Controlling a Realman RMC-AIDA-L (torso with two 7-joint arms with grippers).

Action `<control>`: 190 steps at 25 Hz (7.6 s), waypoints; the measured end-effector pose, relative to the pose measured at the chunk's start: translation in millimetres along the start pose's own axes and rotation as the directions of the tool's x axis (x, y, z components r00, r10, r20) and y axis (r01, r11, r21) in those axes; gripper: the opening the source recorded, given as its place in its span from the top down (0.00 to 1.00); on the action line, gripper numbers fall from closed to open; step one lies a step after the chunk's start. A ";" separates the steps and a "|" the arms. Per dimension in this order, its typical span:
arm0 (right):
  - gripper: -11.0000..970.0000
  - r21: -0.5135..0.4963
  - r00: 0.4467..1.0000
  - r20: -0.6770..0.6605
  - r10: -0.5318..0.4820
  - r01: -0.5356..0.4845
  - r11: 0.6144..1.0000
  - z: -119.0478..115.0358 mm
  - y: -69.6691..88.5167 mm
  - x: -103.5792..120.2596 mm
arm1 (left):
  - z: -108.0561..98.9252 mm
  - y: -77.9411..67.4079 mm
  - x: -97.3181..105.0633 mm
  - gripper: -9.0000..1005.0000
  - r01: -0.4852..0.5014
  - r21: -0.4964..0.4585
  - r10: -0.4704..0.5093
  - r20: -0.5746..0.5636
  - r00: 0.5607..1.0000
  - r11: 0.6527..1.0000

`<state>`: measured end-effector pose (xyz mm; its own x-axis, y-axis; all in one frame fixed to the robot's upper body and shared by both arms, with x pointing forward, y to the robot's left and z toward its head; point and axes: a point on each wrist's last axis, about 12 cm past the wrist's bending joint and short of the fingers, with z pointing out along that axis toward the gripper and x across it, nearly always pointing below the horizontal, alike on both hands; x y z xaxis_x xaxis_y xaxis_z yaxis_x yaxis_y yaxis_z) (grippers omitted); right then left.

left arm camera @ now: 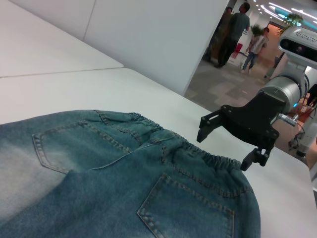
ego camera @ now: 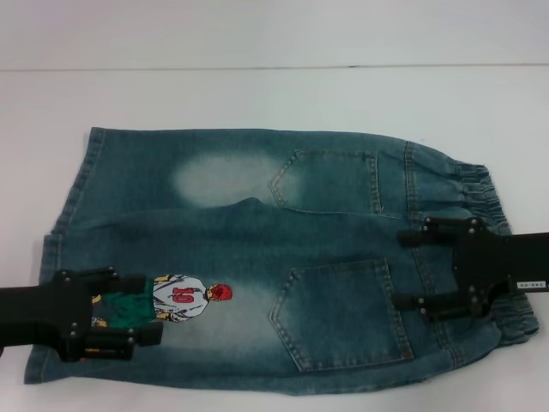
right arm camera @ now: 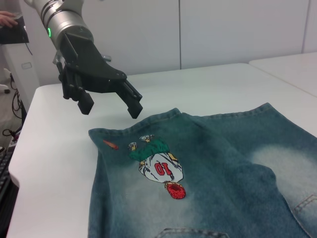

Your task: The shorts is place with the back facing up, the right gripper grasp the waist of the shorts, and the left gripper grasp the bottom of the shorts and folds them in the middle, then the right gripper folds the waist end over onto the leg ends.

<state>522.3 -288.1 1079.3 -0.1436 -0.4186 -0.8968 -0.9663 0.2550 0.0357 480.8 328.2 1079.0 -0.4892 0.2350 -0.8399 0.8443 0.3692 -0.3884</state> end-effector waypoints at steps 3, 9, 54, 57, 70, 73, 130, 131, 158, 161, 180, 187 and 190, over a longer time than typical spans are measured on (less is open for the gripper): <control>0.06 -0.006 1.000 0.001 -0.001 0.001 1.000 0.3 0.6 -0.2 | 0.2 0.3 0.4 0.10 0.001 -0.004 -0.001 -0.001 1.000 1.000; 0.06 -0.010 1.000 -0.001 -0.002 0.002 1.000 0.7 1.0 -0.1 | 0.4 0.7 0.3 0.10 0.001 -0.008 -0.001 0.001 1.000 1.000; 0.06 0.100 0.997 -0.054 -0.061 0.067 0.993 -14.9 -14.3 -3.6 | -43.5 4.7 -16.2 0.11 0.362 -0.477 -0.556 -0.366 0.747 0.801; 0.06 0.101 0.997 -0.054 -0.063 0.068 0.993 -14.9 -14.7 -3.9 | -41.2 5.3 -13.2 0.12 0.357 -0.497 -0.570 -0.386 0.726 0.791; 0.06 0.105 0.997 -0.050 -0.053 0.058 0.993 -15.5 -12.6 -1.4 | -22.4 6.0 -20.9 0.13 0.336 -0.445 -0.527 -0.430 0.733 0.831; 0.06 0.106 0.997 -0.049 -0.051 0.056 0.993 -15.3 -12.1 -1.1 | -17.4 7.2 -25.9 0.13 0.320 -0.432 -0.507 -0.440 0.742 0.843; 0.06 0.226 0.783 -0.502 0.367 -0.291 0.930 -80.6 -8.8 -3.4 | 16.9 27.2 -55.3 0.98 0.276 -0.443 -0.488 -0.489 0.723 0.853; 0.06 0.227 0.771 -0.516 0.372 -0.296 0.928 -80.0 -8.8 -2.7 | 16.7 27.1 -54.9 0.98 0.277 -0.444 -0.489 -0.488 0.723 0.852; 0.13 0.081 0.838 -0.472 0.272 -0.266 0.961 -54.3 -0.5 6.8 | 17.4 26.0 -52.2 0.98 0.282 -0.442 -0.491 -0.488 0.721 0.852; 0.15 0.067 0.848 -0.472 0.240 -0.237 0.969 -53.5 1.5 9.4 | 17.2 25.9 -51.9 0.98 0.282 -0.442 -0.492 -0.488 0.721 0.851; 0.73 0.097 0.880 -0.419 0.224 -0.203 0.974 -58.1 2.6 13.9 | 18.5 25.8 -52.6 0.98 0.282 -0.437 -0.488 -0.486 0.725 0.854; 0.92 0.104 0.904 -0.377 0.201 -0.174 0.979 -61.2 3.5 14.4 | 19.2 25.8 -53.8 0.98 0.285 -0.434 -0.486 -0.476 0.733 0.855; 0.93 0.111 0.920 -0.341 0.192 -0.163 0.980 -62.8 3.6 12.9 | 17.6 27.1 -57.0 0.98 0.276 -0.444 -0.481 -0.462 0.745 0.853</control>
<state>503.6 -347.4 1095.6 -0.3907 -0.6338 -0.6676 -0.9000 0.4153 0.1323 535.4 309.0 1109.8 -0.8719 0.4126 -0.2637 0.4878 0.7786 -0.3948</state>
